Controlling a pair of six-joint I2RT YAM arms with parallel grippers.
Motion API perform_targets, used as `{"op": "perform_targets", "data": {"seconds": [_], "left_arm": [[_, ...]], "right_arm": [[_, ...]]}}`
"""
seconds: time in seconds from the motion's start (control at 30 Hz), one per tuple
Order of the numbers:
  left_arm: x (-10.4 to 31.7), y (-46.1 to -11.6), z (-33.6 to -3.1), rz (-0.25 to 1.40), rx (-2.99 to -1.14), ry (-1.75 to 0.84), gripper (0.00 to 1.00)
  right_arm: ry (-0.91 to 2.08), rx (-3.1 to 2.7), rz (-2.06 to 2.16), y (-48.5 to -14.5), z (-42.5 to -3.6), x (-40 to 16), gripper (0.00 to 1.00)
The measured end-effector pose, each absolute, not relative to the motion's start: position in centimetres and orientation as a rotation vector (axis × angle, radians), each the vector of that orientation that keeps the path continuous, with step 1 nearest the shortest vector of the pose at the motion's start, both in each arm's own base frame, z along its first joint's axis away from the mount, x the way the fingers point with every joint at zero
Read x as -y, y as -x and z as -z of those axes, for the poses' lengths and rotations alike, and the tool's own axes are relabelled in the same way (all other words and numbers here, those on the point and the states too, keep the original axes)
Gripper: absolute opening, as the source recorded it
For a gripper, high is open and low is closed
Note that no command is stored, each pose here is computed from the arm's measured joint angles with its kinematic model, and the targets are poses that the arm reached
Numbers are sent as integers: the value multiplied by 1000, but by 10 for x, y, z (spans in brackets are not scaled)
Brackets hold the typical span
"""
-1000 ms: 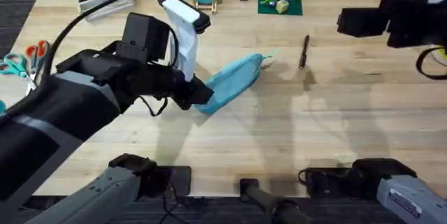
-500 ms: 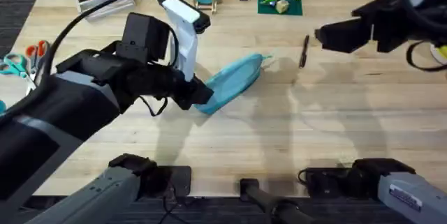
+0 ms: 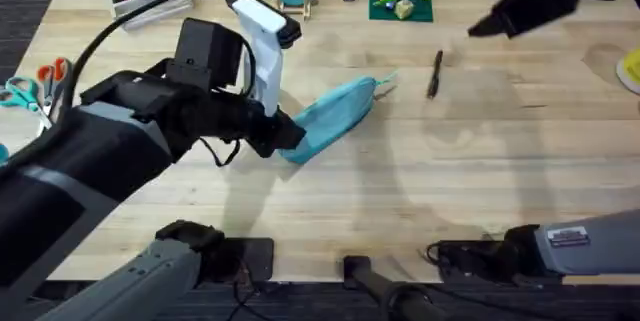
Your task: Unzip the bag, pick up the pens from the table one at a time and place them inside, then zip the bag closed.
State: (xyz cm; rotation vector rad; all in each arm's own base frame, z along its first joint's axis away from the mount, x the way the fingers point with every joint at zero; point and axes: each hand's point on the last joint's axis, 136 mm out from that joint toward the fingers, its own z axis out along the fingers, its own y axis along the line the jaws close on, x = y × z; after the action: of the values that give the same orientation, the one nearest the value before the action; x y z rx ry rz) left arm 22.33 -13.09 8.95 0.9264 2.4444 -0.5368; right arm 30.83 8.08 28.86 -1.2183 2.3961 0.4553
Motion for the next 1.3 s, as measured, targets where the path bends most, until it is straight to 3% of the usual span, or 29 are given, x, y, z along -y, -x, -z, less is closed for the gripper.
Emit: {"op": "perform_targets", "data": {"seconds": [0.23, 0.63, 0.83, 1.07, 1.3], "left_arm": [[131, -223, -90, 536, -2445, -926, 42], [131, -223, -89, 536, -2445, -926, 42], [131, -223, -89, 536, -2445, -926, 42], [131, -223, -89, 536, -2445, -926, 42], [131, -223, -89, 536, -2445, -926, 42]], "right_arm": [[1294, -2397, -274, -350, -264, -63, 995], [1355, -2073, -19, -415, -292, -65, 995], [1633, -1812, -7, -416, -290, -81, 996], [1916, -1614, -199, -405, -244, -99, 996], [1967, -1427, -416, -411, -207, -122, 995]]}}
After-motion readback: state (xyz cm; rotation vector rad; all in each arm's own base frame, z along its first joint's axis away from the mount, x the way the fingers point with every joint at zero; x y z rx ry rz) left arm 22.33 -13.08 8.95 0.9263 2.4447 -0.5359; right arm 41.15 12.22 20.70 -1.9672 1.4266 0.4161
